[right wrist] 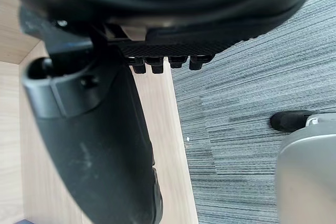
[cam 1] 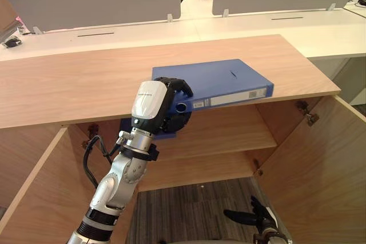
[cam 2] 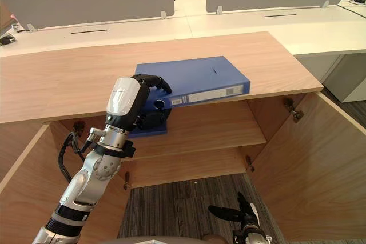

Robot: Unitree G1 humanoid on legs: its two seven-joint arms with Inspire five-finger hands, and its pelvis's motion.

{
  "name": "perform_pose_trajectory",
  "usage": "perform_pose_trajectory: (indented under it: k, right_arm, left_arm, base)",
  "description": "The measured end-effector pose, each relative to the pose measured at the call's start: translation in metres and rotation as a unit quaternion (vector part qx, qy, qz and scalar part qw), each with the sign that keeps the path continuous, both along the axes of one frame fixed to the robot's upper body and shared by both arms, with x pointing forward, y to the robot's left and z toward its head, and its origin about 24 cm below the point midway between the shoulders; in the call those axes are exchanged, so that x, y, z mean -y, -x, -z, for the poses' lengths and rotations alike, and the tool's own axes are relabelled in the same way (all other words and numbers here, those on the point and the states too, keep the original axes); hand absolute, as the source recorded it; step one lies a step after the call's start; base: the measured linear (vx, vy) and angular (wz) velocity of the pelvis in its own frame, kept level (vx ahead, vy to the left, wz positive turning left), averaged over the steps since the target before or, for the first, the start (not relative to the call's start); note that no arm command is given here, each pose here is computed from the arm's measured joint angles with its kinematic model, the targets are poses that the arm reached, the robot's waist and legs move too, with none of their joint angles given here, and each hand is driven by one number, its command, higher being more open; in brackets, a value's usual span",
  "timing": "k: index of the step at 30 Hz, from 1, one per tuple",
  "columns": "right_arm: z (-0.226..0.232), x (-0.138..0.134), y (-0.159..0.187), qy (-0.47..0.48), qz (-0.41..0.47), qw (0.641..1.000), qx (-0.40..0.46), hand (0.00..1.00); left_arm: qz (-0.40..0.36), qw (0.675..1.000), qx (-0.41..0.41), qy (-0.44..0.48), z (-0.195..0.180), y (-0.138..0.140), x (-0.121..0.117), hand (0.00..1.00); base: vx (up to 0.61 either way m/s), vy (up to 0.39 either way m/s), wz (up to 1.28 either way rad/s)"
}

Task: Walk over to the cabinet, pick up the folder, carry it to the office cabinet, place the folder inside the office cabinet, then close the office cabinet door

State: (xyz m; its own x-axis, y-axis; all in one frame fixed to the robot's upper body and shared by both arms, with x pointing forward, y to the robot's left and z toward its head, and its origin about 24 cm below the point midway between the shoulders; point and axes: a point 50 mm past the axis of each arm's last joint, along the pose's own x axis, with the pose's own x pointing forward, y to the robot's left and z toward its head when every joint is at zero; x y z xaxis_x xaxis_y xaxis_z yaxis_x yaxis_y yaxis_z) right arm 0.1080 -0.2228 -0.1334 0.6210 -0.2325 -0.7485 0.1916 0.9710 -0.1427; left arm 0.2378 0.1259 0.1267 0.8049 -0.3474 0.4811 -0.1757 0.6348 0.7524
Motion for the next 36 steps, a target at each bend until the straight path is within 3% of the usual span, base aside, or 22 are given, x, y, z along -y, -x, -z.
perform_pose_trajectory:
  k: [7, 14, 22, 26, 30, 36]
  right_arm:
    - [-0.036, -0.003, -0.040, -0.008, 0.030, 0.991, 0.127, 1.00]
    - [-0.112, -0.009, -0.071, -0.056, 0.100, 0.931, 0.345, 1.00]
    - [-0.205, -0.001, -0.070, -0.101, 0.101, 0.820, 0.554, 1.00]
    - [-0.239, -0.006, -0.081, -0.153, 0.021, 0.769, 0.621, 1.00]
    - [-0.259, -0.013, -0.095, -0.173, -0.046, 0.742, 0.646, 1.00]
    - [-0.269, -0.030, -0.116, -0.184, -0.145, 0.733, 0.638, 1.00]
  left_arm:
    - [0.075, 0.990, -0.013, 0.120, -0.015, 0.033, 0.004, 0.00]
    - [0.072, 0.948, -0.042, 0.306, -0.017, 0.060, -0.020, 0.00]
    - [0.143, 0.835, -0.116, 0.518, -0.006, 0.074, -0.042, 0.00]
    - [0.230, 0.746, -0.193, 0.594, 0.005, 0.075, -0.035, 0.00]
    - [0.283, 0.709, -0.229, 0.604, 0.008, 0.076, -0.028, 0.00]
    - [0.306, 0.680, -0.278, 0.605, 0.021, 0.074, -0.023, 0.00]
  base:
    - [0.01, -0.004, -0.05]
    - [-0.03, -0.005, -0.14]
    - [0.01, -0.004, -0.08]
    - [0.01, -0.005, -0.08]
    - [0.00, 0.000, 0.00]
    - [-0.03, -0.005, 0.02]
